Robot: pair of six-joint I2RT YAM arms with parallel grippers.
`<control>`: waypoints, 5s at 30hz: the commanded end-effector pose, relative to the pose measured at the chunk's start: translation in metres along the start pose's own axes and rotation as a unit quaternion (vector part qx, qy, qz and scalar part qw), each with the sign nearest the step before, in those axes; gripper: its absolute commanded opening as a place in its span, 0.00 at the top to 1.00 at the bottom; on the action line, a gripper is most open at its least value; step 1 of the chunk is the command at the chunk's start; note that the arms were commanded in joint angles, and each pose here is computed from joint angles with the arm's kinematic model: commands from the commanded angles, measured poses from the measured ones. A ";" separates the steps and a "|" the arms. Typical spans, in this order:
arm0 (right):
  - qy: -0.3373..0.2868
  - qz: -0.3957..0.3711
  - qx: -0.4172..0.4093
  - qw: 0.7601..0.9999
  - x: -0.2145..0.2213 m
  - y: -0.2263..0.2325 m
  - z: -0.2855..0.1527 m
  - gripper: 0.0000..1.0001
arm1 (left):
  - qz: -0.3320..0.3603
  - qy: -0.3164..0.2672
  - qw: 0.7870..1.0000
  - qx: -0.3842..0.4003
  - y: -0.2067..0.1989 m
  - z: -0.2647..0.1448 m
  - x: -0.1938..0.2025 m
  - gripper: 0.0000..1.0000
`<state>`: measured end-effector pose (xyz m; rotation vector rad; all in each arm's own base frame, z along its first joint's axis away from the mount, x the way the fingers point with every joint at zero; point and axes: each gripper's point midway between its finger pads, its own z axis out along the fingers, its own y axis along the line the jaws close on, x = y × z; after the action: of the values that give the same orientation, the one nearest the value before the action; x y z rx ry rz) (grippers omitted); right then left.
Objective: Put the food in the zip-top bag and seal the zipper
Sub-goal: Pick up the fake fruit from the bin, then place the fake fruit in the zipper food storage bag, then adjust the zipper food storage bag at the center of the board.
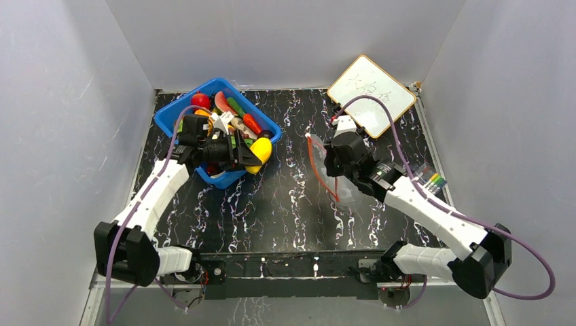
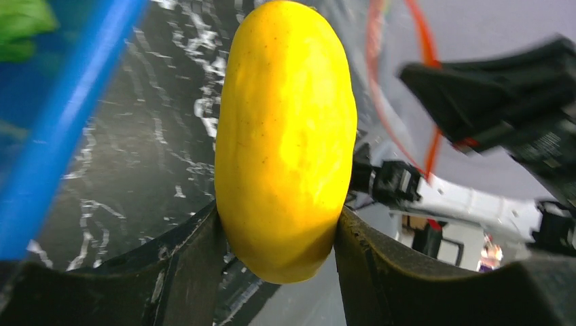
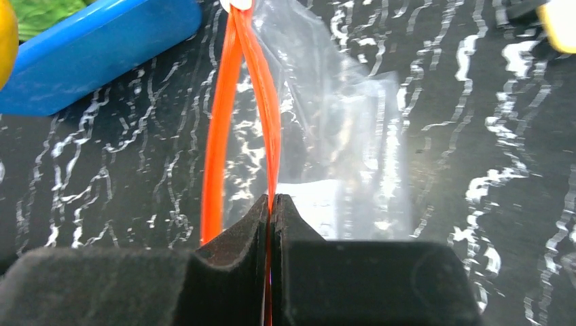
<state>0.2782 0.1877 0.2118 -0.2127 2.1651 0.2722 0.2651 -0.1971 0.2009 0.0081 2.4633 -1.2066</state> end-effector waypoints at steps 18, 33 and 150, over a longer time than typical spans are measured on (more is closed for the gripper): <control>-0.115 0.100 -0.192 0.970 -0.018 0.075 0.002 1.00 | 0.017 0.089 0.977 0.192 -0.083 -0.028 0.067 0.77; -0.157 0.058 -0.189 0.968 -0.018 0.080 -0.009 1.00 | 0.003 0.138 0.977 0.164 -0.089 0.010 0.087 0.79; -0.127 0.113 -0.007 0.985 -0.038 0.050 -0.048 0.98 | 0.055 0.000 0.998 -0.011 -0.085 0.034 0.015 1.00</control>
<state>0.2462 0.2462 0.2611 0.0794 1.9416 0.5596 0.2478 -0.2801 0.2190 0.0994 2.4864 -1.1325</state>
